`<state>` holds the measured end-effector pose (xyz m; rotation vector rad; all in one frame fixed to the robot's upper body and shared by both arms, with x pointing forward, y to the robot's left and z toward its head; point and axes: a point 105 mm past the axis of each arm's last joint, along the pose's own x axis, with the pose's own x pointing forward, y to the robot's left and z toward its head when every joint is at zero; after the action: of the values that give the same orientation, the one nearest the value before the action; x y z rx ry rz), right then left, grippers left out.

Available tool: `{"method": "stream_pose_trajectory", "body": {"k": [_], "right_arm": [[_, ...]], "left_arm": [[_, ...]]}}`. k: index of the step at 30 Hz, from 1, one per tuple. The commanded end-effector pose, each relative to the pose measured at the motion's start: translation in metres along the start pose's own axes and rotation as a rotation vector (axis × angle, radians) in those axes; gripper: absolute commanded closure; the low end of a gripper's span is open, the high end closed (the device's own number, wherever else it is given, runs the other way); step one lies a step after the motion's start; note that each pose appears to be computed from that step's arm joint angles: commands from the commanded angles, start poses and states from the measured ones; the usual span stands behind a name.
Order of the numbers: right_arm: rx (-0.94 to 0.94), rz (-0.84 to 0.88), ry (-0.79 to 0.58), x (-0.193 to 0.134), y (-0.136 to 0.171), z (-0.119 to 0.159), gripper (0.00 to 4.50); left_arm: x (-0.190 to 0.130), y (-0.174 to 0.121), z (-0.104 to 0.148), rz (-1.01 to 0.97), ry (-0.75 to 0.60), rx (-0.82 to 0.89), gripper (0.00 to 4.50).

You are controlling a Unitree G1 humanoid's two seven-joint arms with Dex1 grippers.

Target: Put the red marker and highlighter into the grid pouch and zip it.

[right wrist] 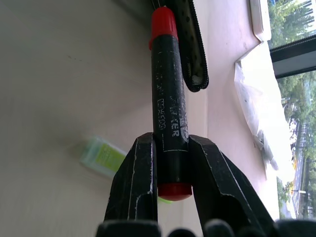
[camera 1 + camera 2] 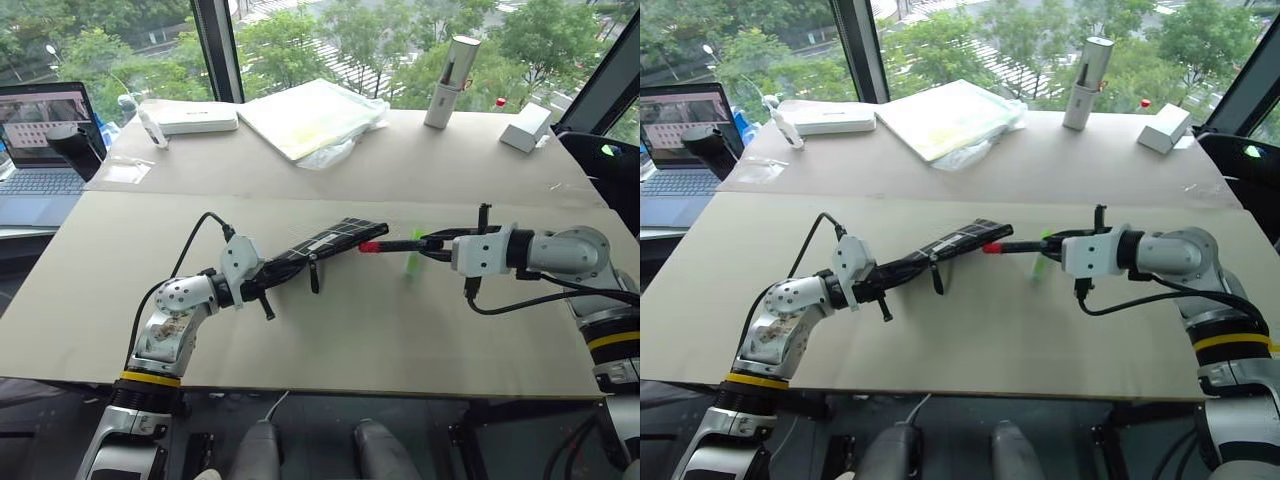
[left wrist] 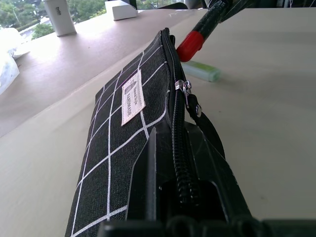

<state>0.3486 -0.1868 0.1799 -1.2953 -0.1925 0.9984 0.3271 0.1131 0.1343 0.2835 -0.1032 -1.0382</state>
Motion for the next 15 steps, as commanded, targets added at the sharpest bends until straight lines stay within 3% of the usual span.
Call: {"method": "stream_pose_trajectory", "body": {"k": [1,15], "right_arm": [[-0.019,-0.062,-0.030,-0.011,-0.019,0.007,3.92],[-0.009,-0.074,0.018,-0.025,-0.023,-0.001,3.92]], "left_arm": [[0.002,-0.001,0.011,-0.008,-0.029,0.048,4.50],[0.004,-0.001,0.012,-0.020,-0.027,0.050,4.50]]}}
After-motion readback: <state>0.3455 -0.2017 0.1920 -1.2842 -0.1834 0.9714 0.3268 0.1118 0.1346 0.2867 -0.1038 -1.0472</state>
